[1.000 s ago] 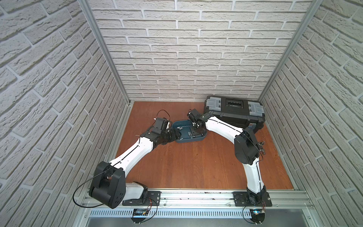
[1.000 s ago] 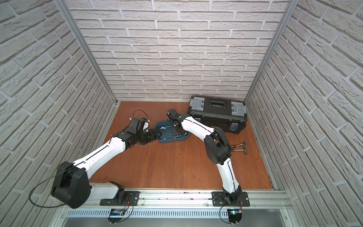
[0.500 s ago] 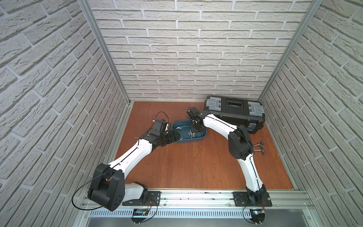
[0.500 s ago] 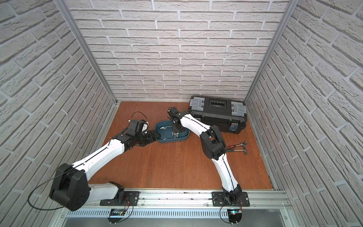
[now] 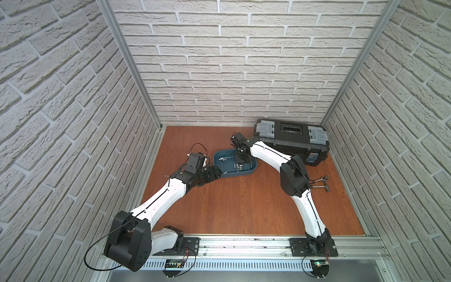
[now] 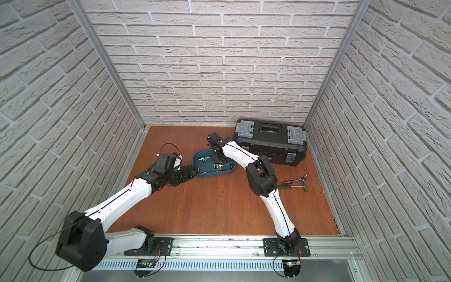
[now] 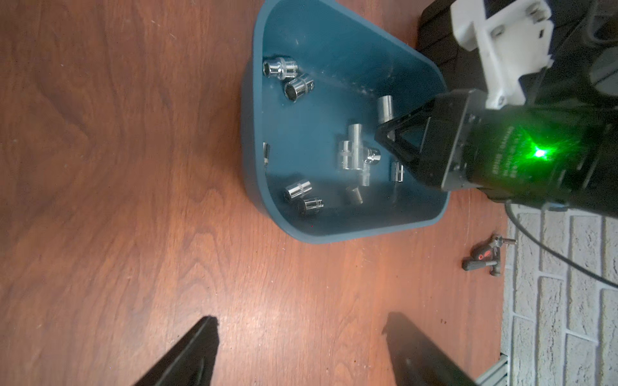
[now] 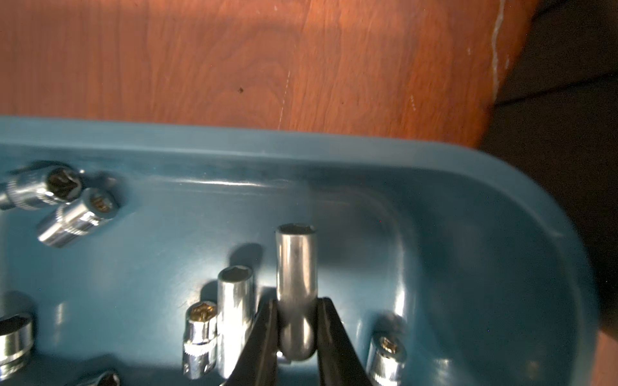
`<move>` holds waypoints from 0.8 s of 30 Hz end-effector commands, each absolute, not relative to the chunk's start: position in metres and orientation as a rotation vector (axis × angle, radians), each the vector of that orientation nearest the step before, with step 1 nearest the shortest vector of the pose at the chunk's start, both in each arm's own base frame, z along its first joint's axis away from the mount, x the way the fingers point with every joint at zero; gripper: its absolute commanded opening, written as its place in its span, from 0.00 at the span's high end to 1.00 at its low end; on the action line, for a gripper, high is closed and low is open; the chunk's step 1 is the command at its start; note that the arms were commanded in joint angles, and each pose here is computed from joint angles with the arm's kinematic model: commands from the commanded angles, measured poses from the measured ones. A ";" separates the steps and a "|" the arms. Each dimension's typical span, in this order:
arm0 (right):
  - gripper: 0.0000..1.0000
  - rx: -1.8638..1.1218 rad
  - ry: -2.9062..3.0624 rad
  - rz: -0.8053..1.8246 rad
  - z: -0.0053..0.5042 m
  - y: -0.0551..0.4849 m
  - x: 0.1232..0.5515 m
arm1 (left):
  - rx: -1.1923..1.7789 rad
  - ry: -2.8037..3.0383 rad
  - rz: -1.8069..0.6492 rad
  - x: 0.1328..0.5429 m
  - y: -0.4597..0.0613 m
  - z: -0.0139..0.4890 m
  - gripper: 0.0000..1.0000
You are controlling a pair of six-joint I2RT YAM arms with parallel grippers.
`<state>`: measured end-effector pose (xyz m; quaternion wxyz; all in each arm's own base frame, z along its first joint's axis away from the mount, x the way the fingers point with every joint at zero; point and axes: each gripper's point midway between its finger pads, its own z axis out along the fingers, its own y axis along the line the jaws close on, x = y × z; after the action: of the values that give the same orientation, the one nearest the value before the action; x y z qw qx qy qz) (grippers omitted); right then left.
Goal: Put the socket on the desktop into the storage box
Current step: Place the socket head in the storage box, then reset both arms
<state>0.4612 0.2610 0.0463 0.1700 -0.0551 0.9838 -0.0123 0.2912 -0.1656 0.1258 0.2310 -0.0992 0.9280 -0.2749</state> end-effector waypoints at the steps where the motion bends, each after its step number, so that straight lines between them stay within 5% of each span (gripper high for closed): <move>1: 0.87 -0.114 2.765 -0.040 0.057 0.260 0.469 | -0.280 2.533 -0.754 0.290 -0.161 0.128 0.17; 9: 0.75 -0.099 2.763 -0.045 0.061 0.259 0.470 | -0.285 2.537 -0.750 0.286 -0.159 0.126 0.17; 24: 0.69 -0.106 2.710 0.021 0.086 0.262 0.456 | -0.280 2.514 -0.751 0.291 -0.158 0.137 0.17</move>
<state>0.4510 0.2548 0.0401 0.1618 -0.0457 0.9856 -0.0186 0.2866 -0.1603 0.1251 0.2314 -0.1039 0.9279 -0.2734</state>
